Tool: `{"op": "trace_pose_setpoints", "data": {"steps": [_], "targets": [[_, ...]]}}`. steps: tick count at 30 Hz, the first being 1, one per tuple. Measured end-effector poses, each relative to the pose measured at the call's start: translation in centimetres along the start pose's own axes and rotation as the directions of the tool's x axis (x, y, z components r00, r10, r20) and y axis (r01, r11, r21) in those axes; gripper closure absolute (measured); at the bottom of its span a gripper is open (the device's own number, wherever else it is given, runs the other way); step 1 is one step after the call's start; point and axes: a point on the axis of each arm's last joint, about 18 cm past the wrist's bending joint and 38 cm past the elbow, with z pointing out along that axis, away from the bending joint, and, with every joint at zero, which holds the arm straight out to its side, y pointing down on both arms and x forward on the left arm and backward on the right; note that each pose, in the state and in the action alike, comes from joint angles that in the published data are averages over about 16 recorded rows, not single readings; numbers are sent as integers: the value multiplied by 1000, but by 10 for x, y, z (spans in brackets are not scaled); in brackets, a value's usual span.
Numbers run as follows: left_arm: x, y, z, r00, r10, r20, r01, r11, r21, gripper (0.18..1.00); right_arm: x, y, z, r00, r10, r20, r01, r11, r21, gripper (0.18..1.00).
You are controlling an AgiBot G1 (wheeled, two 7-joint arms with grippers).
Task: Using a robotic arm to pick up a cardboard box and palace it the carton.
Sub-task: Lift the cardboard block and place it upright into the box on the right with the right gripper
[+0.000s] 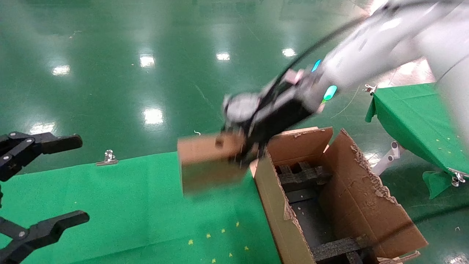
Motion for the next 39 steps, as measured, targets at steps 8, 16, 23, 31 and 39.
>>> {"op": "trace_pose_setpoints", "data": {"steps": [8,16,23,31,39], "targets": [[0,0,0,1000,0,0,0,1000,0,184,32,-13,-68,991,-16,-133,14,1000,-17,808],[0,0,0,1000,0,0,0,1000,0,184,33,6,-109,982,28,-187,-43,996,-72,814],[0,0,0,1000,0,0,0,1000,0,184,12,50,-143,967,126,-220,-160,976,-148,816],[0,0,0,1000,0,0,0,1000,0,184,-30,103,-177,933,256,-254,-314,924,-219,817],[0,0,0,1000,0,0,0,1000,0,184,-75,136,-188,884,383,-266,-444,867,-228,819]]}}
